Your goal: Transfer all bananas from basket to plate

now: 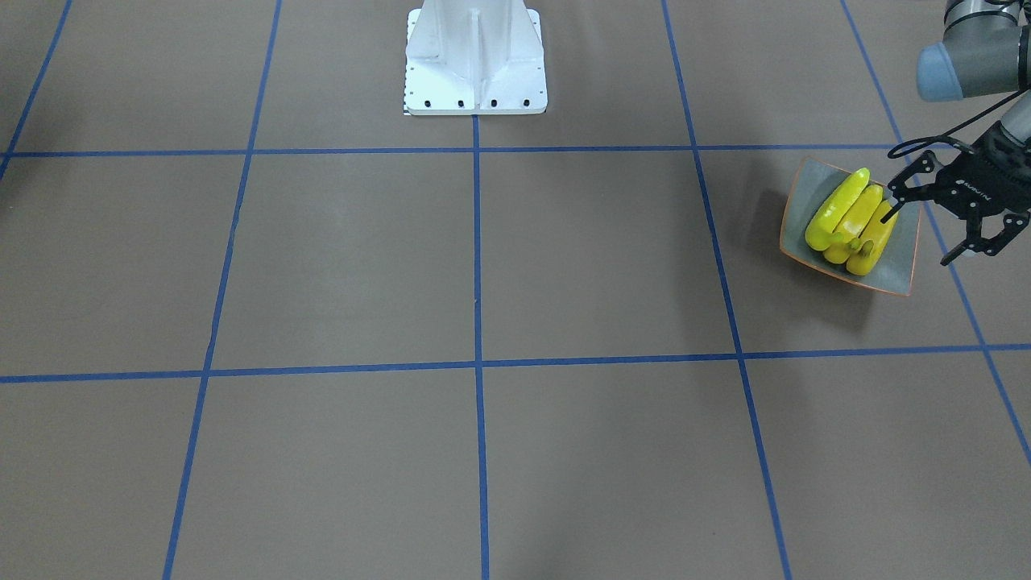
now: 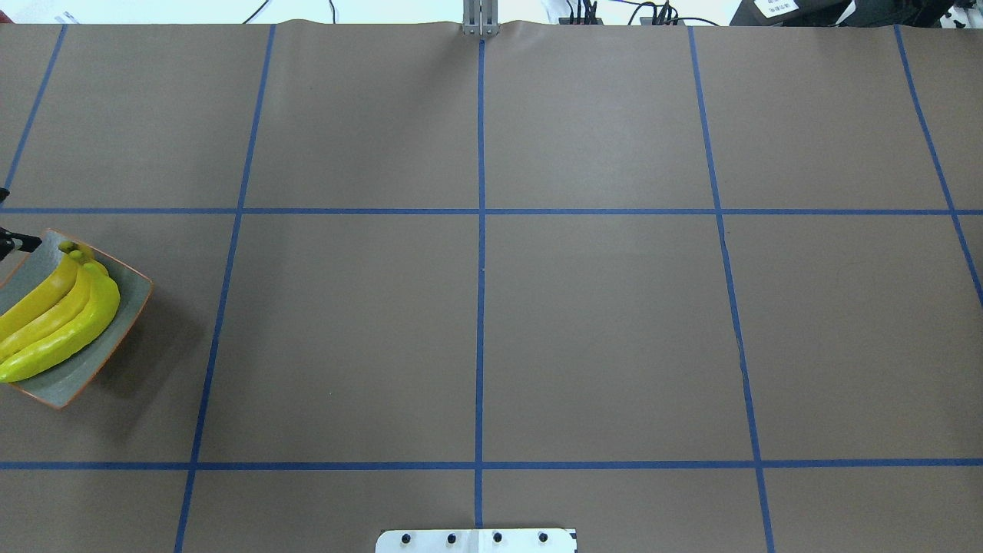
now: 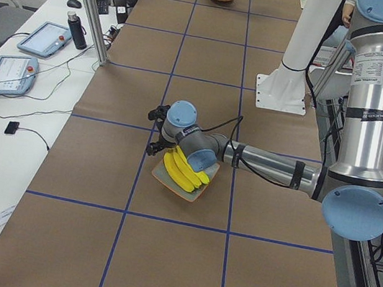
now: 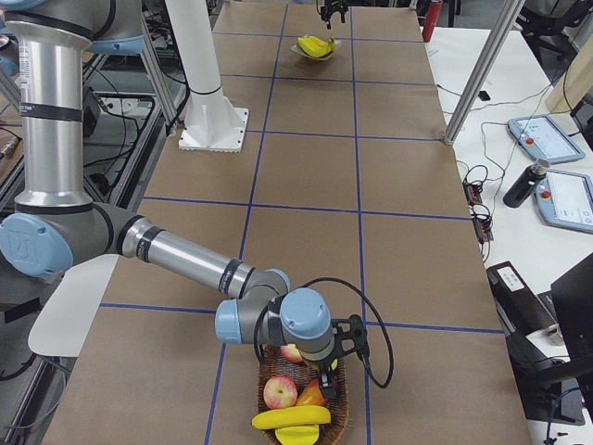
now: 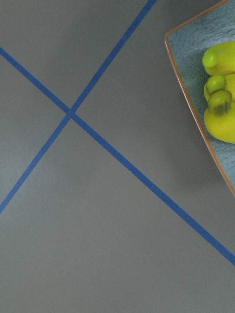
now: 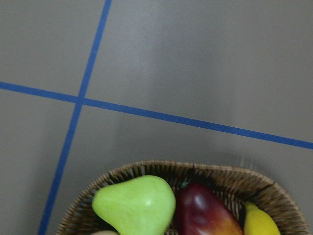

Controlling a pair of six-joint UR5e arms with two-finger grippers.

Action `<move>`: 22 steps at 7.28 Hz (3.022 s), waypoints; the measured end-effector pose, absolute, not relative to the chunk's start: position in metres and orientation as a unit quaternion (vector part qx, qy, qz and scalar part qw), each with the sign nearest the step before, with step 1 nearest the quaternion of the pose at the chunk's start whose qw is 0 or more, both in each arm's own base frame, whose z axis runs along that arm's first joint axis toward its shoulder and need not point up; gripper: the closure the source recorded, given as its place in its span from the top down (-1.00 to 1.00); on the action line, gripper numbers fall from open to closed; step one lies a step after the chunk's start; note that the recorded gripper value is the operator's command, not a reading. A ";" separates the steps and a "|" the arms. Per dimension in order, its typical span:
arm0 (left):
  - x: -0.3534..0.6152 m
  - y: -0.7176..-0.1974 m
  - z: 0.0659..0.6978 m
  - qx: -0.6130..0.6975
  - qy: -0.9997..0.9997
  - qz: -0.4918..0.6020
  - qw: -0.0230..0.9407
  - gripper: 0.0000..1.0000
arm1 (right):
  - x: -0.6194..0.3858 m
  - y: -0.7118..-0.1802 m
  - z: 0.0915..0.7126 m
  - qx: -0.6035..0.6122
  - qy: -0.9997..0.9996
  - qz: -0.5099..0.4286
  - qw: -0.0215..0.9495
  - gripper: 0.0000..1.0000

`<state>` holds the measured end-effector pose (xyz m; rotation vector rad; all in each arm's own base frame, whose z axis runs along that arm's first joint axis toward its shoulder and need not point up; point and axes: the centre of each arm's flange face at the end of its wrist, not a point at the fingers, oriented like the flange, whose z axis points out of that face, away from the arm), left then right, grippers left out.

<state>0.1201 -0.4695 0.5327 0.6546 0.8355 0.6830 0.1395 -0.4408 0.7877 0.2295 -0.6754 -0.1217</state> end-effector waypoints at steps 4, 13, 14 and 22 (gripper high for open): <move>0.119 -0.469 0.529 0.311 0.390 0.320 0.805 1.00 | 0.153 -0.421 0.866 0.052 -0.355 -0.034 0.933 0.93; 0.118 -0.469 0.527 0.314 0.392 0.321 0.803 1.00 | 0.160 -0.432 0.845 0.070 -0.321 -0.043 0.943 -1.00; 0.118 -0.469 0.527 0.313 0.392 0.321 0.803 1.00 | 0.165 -0.437 0.833 0.082 -0.307 -0.048 0.947 -1.00; 0.181 -0.509 0.403 0.300 0.485 0.208 0.794 1.00 | 0.123 -0.521 0.599 0.126 -0.423 0.081 0.893 -1.00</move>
